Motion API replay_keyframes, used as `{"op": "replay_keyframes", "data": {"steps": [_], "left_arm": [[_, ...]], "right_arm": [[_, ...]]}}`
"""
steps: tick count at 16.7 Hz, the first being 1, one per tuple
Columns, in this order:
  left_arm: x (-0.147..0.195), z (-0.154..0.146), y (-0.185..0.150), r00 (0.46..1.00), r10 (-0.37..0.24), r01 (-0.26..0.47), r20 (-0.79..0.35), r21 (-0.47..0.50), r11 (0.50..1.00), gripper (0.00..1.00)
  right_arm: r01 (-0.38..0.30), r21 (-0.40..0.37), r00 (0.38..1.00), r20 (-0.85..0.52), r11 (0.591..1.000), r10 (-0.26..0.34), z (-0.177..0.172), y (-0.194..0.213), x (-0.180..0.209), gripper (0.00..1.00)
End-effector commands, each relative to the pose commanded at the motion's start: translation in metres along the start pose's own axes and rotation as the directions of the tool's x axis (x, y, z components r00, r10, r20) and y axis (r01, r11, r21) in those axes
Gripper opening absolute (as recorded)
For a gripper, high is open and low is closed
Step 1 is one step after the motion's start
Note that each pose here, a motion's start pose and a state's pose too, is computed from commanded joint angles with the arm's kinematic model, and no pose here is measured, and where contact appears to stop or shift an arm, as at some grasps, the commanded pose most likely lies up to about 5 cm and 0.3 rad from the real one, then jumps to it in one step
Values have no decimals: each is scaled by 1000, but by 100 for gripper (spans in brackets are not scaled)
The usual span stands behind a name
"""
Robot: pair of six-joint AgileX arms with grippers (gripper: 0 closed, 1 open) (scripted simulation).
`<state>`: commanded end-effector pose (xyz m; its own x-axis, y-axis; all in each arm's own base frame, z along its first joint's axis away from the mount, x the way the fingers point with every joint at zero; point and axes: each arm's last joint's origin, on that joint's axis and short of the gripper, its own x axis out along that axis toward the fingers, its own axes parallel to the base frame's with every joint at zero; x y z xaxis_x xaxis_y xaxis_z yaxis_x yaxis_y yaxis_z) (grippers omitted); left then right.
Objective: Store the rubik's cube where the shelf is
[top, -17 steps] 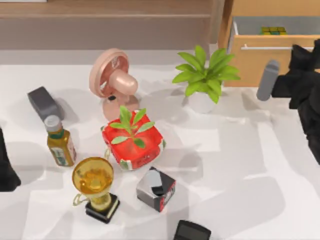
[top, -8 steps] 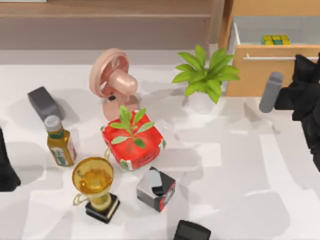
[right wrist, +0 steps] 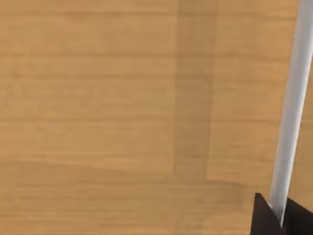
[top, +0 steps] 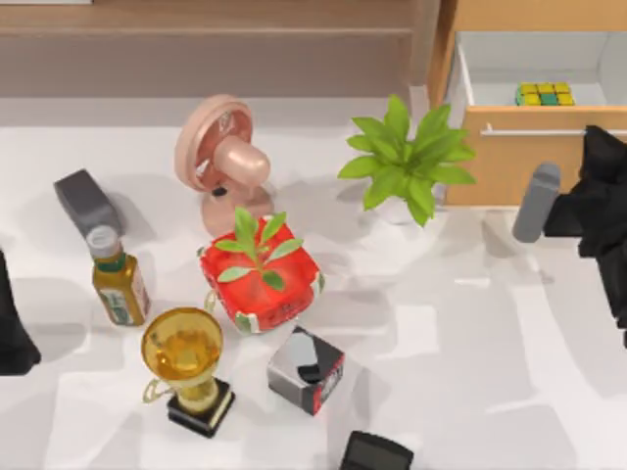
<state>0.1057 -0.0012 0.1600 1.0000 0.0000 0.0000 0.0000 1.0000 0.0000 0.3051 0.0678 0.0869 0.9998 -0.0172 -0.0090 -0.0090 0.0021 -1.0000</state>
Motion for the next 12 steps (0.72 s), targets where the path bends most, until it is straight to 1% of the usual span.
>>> {"op": "replay_keyframes", "data": {"steps": [5, 7, 12], "left_arm": [[0, 0, 0, 1000, 0, 0, 0, 0, 1000, 100], [0, 0, 0, 1000, 0, 0, 0, 0, 1000, 100], [0, 0, 0, 1000, 0, 0, 0, 0, 1000, 100]], "right_arm": [[1, 0, 1000, -2, 1000, -1, 0, 0, 1, 0], [10, 1, 1000, -3, 1000, -10, 1, -1, -8, 0], [6, 2, 1000, 1, 1000, -6, 1, 0, -37, 0]]}}
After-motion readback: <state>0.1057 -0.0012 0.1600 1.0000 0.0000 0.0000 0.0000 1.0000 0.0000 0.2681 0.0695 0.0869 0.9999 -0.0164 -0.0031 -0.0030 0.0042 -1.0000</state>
